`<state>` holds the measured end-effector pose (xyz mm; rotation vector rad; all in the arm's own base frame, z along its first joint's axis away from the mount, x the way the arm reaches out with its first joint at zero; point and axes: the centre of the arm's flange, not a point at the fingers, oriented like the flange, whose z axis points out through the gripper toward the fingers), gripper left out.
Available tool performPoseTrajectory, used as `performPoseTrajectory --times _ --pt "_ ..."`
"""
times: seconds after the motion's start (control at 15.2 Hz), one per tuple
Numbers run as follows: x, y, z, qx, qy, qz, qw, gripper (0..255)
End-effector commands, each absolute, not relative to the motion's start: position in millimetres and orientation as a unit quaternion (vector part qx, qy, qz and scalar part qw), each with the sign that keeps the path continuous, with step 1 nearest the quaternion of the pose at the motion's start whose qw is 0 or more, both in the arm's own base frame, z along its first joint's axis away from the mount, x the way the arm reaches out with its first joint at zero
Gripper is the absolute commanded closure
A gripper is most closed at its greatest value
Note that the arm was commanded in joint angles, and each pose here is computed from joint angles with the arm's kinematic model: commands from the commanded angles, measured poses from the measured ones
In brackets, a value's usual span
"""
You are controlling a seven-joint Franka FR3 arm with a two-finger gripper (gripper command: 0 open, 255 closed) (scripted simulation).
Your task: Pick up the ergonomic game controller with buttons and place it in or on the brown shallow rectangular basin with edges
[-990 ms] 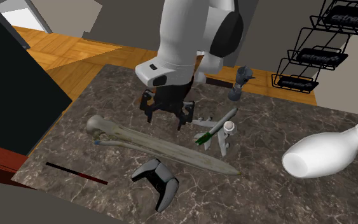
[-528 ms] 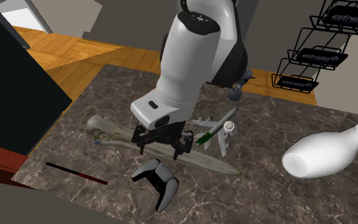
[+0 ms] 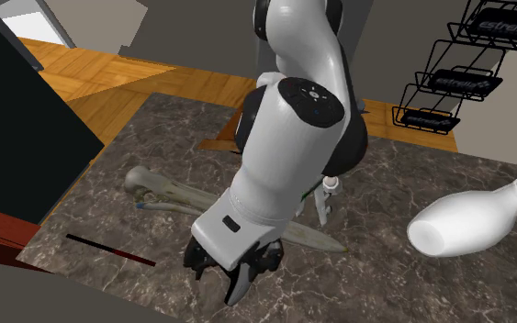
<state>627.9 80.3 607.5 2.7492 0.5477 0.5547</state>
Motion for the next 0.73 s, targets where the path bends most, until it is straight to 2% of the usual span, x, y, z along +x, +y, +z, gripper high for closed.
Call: performPoseTrajectory --times 0.0,0.33,0.66 --pt "633 80 601 0.951 0.192 0.193 0.143 0" --pt "646 74 575 0.951 0.192 0.193 0.143 0" --pt "646 74 575 0.951 0.192 0.193 0.143 0"
